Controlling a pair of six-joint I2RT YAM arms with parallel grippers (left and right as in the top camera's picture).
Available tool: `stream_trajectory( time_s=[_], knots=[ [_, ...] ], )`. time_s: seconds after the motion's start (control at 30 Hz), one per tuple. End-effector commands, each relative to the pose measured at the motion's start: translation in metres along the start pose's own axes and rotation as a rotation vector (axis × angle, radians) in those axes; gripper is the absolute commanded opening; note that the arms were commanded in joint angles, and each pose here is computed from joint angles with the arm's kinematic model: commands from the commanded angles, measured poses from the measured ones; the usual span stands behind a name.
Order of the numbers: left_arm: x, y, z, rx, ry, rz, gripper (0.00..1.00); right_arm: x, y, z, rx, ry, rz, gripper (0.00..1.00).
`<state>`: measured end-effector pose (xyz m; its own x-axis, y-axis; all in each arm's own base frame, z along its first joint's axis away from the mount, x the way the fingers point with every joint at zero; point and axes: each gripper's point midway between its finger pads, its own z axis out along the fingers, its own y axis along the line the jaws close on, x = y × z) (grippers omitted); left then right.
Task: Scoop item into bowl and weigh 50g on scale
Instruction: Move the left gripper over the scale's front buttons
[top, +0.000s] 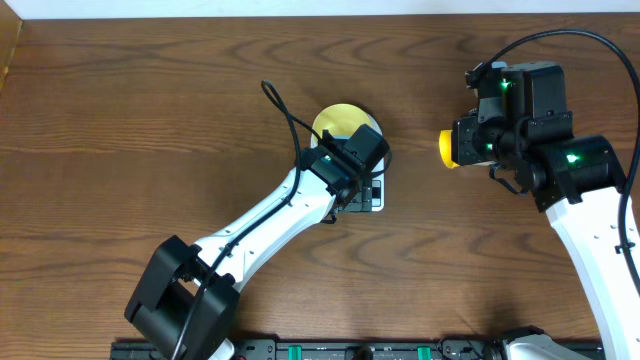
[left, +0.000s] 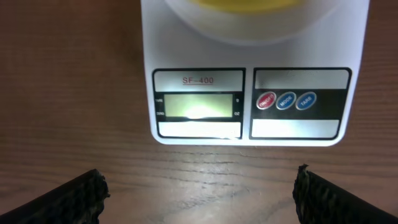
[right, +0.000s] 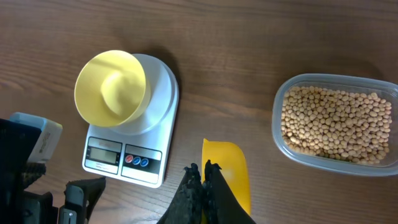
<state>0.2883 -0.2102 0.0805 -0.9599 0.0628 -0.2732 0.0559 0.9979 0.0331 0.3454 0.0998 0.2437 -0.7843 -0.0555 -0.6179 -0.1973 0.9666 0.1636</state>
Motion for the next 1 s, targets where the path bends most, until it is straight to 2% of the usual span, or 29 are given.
stream_trajectory(
  time_s=[0.0, 0.33, 0.97],
  knots=[
    [-0.002, 0.005, 0.003, -0.032, -0.018, 0.041, 0.98, -0.006, -0.003, -0.001, 0.01, -0.013, 0.002, 0.01],
    [-0.01, -0.002, 0.006, -0.004, -0.055, 0.026, 0.98, -0.005, -0.003, -0.001, 0.011, -0.009, 0.003, 0.01],
    [-0.006, 0.007, 0.02, -0.051, -0.067, 0.046, 0.98, -0.004, -0.003, -0.001, 0.011, -0.006, 0.003, 0.01]
  ],
)
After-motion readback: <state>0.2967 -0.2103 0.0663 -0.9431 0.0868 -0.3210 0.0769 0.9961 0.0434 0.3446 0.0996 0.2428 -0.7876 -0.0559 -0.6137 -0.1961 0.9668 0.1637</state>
